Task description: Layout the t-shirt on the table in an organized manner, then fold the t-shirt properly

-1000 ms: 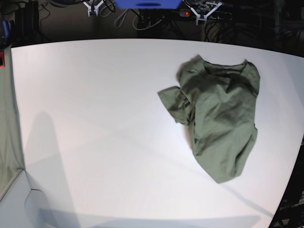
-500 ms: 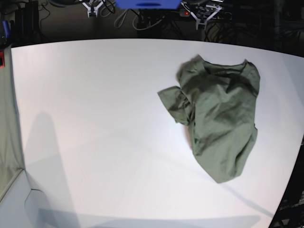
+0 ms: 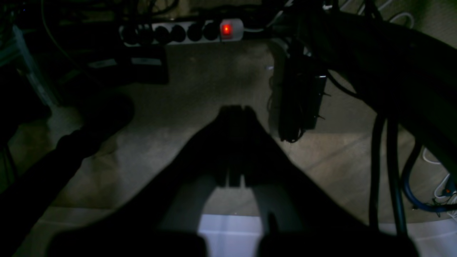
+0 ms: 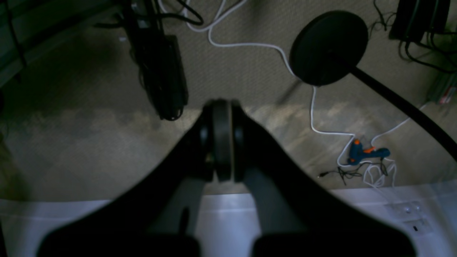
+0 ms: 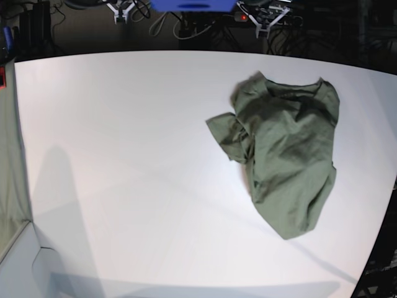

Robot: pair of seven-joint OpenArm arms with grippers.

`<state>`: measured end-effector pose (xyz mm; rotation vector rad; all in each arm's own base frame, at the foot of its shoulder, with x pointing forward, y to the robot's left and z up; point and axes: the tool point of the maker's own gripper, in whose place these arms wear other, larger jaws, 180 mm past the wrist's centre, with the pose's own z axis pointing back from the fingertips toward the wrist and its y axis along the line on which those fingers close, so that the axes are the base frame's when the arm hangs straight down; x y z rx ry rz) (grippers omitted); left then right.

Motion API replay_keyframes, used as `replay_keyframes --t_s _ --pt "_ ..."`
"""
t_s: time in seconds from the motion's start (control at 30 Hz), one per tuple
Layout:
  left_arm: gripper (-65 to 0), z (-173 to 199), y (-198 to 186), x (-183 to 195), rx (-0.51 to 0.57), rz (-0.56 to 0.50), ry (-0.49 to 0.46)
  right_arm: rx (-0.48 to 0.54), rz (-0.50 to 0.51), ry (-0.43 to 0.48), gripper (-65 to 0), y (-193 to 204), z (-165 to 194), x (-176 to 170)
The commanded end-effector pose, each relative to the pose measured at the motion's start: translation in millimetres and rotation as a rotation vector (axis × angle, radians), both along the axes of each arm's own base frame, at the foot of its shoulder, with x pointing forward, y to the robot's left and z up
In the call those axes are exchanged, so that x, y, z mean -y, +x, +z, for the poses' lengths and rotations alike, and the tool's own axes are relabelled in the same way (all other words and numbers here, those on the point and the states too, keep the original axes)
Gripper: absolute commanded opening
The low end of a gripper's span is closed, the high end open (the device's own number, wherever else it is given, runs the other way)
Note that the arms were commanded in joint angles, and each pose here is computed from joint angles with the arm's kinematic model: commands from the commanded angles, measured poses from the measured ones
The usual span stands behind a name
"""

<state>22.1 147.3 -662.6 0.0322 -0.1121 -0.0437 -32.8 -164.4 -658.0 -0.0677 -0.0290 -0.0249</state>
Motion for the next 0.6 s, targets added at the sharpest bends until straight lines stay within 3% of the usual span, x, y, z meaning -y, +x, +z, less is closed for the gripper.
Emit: replay_keyframes --t_s 0.0,0.57 --pt "-64.8 0.1 0.0 -0.3 0.002 0.003 0.004 0.001 0.004 0.003 -65.0 -1.0 0.3 2.7" --pt "-64.8 0.0 -1.8 -0.1 0.0 0.002 0.002 0.001 0.004 0.004 -65.0 -1.7 0.3 1.7"
